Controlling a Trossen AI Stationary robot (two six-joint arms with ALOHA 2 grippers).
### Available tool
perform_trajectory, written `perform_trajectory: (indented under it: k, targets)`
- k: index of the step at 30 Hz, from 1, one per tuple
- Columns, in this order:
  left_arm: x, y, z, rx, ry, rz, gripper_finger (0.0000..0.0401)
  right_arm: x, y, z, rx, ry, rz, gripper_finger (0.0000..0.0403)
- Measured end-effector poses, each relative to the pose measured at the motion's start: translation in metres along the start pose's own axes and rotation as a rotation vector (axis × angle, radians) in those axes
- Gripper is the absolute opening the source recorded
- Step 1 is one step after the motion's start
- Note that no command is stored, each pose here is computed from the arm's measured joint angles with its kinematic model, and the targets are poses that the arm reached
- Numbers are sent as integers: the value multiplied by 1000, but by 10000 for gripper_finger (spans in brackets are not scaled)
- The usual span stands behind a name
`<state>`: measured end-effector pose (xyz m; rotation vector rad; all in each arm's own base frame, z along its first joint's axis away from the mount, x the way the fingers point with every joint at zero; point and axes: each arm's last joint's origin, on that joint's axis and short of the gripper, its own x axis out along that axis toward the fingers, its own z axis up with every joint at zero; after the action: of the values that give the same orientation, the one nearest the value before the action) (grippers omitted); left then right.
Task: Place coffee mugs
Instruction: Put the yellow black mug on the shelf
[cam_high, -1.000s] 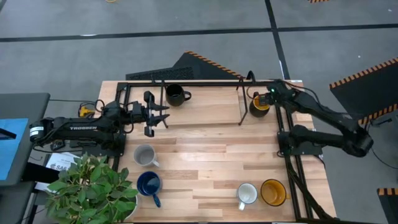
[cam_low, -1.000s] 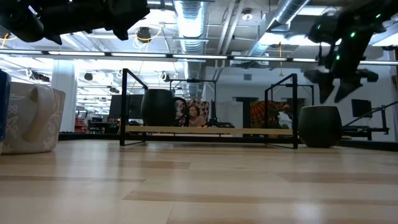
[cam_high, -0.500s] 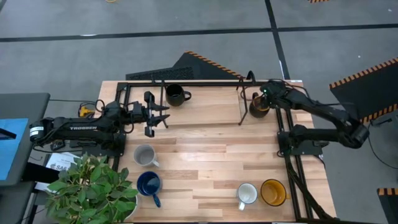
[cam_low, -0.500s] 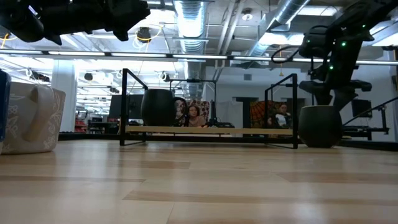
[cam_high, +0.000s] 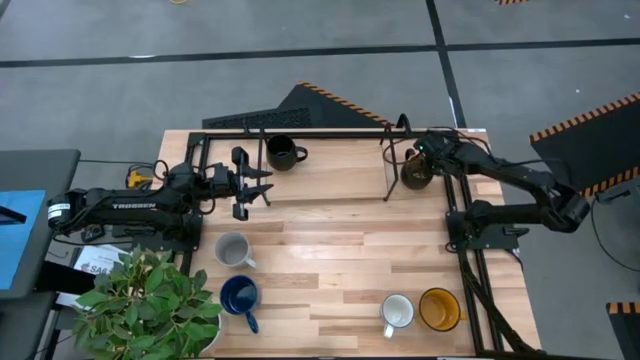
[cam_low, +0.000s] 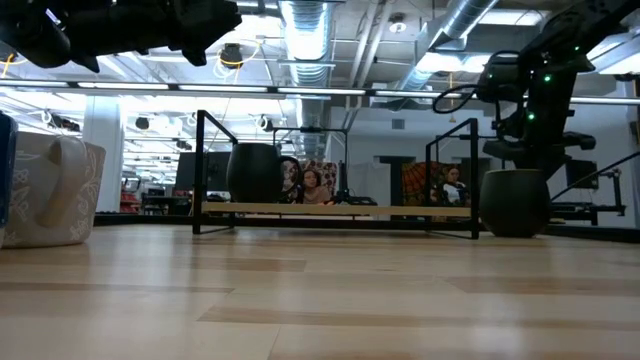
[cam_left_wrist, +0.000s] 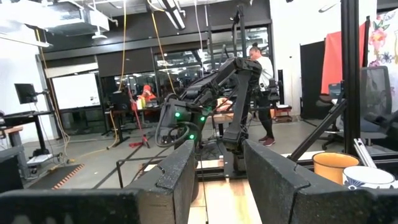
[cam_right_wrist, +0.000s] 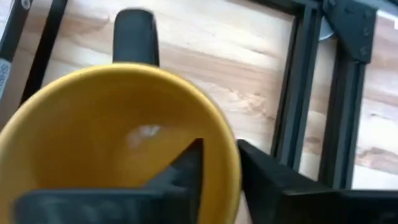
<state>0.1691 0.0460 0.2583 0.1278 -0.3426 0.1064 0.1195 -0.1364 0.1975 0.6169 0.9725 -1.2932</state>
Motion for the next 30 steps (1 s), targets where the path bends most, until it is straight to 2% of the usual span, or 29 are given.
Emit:
perform_trajectory:
  k: [3, 11, 17, 23, 27, 30]
  targets:
    - [0, 0, 0, 0, 0, -1, 128, -7, -3, 1, -28, -8, -6, 43]
    - [0, 0, 0, 3, -1, -1, 128, -58, -10, 25, 1, -152, 36, 44]
    - [0, 0, 0, 3, -1, -1, 128, -113, -14, 48, 19, -312, 41, 44]
    - [0, 0, 0, 3, -3, -1, 128, -173, -14, 70, 44, -516, 105, 44]
    - [0, 0, 0, 8, -3, 1, 128, -193, 0, 82, 12, -592, 174, 44]
    - [0, 0, 0, 8, -3, 1, 128, -194, 24, 88, -56, -599, 216, 44]
